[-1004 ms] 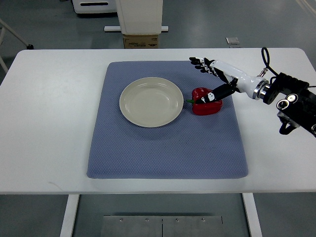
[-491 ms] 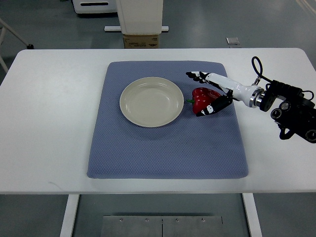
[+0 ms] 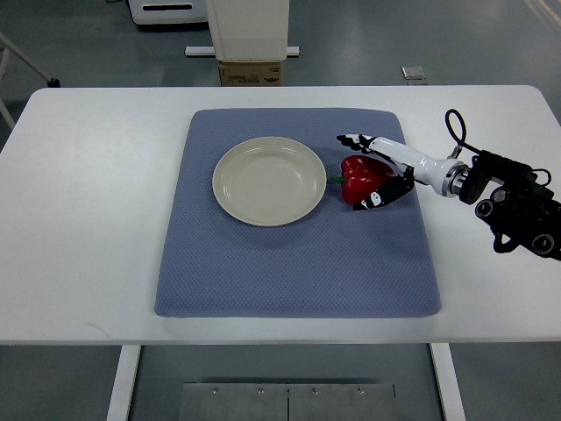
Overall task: Place red pepper on plate with right hand
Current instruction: 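Close the right hand fingers around the red bell pepper, then lift the pepper with the right hand and carry it over the plate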
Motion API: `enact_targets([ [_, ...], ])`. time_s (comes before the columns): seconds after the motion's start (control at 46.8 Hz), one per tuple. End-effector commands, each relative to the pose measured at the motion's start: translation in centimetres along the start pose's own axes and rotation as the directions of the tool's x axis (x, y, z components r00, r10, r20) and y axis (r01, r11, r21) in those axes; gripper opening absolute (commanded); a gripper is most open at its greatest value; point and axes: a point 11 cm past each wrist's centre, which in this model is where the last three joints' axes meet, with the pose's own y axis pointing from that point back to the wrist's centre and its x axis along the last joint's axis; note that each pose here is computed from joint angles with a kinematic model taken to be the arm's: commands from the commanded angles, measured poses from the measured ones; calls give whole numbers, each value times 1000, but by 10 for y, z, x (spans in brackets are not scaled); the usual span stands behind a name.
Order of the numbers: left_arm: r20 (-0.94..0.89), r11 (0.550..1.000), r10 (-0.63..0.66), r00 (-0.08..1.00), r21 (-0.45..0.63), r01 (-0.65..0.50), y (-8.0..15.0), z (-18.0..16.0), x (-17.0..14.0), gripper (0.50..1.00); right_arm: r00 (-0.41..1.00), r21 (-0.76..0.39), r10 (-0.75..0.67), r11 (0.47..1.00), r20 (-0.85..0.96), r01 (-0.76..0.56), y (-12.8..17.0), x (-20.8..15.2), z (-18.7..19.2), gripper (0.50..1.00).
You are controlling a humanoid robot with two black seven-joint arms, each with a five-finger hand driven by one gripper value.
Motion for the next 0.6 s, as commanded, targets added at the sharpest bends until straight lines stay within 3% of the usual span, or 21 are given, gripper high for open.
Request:
enact_targets([
  [0.0,1,1000,0,1000,0,0,0,0,0,1000,1000,-8,2,1000,0,-2,0,0,2,924],
  [0.342,-1,1000,0,1000,0,0,0,0,0,1000,1000,-47,-8,999,-11,7,1,-3,14,868],
  [0.577,1,1000,0,1000,0,0,0,0,0,1000,1000,-54,-10,998,-17,9,2,-3,16,761],
])
